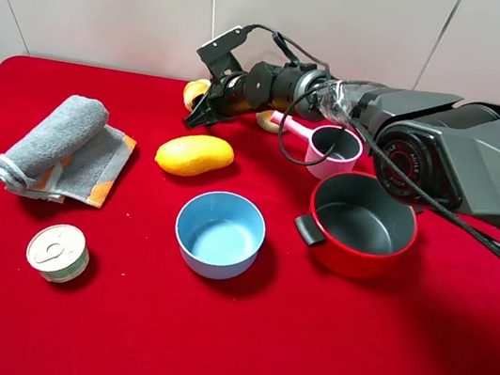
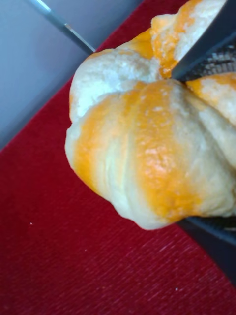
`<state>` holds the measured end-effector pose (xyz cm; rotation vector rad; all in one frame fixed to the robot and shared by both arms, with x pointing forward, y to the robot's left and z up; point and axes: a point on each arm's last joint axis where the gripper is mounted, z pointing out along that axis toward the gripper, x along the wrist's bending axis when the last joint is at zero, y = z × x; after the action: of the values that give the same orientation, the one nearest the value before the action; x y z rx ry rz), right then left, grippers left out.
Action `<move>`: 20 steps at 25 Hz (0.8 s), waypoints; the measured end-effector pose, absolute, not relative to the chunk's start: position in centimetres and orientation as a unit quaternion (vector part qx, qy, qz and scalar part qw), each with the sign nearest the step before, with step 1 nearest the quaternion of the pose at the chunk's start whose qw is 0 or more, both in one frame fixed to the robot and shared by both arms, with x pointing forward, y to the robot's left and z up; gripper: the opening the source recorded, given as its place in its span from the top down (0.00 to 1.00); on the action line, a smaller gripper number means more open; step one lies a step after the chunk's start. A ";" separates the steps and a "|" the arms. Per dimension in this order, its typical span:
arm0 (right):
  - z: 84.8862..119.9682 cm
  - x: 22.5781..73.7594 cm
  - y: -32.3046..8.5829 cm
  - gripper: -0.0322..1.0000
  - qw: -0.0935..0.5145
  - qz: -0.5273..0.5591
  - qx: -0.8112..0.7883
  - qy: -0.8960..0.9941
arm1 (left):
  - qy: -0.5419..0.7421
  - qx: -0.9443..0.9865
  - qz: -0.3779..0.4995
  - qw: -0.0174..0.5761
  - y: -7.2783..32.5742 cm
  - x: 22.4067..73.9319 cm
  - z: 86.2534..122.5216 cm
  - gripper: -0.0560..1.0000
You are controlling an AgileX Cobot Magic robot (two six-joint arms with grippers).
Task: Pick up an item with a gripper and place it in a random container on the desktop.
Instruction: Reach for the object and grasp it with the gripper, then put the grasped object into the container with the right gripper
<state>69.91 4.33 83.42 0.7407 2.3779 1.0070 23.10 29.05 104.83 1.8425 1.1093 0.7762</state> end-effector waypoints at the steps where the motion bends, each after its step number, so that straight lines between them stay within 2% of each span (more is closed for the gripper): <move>1: 83.4 69.9 4.3 0.59 0.226 0.365 0.269 0.862 | 0.441 0.733 0.309 0.415 29.1 23.1 104.8 0.04; 20: 83.8 70.3 3.8 0.59 0.229 0.364 0.269 0.862 | 0.441 0.733 0.309 0.415 29.1 23.1 104.8 0.04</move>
<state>70.32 3.82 83.76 0.7401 2.3713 1.0023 23.10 29.05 104.83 1.8425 1.1093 0.7762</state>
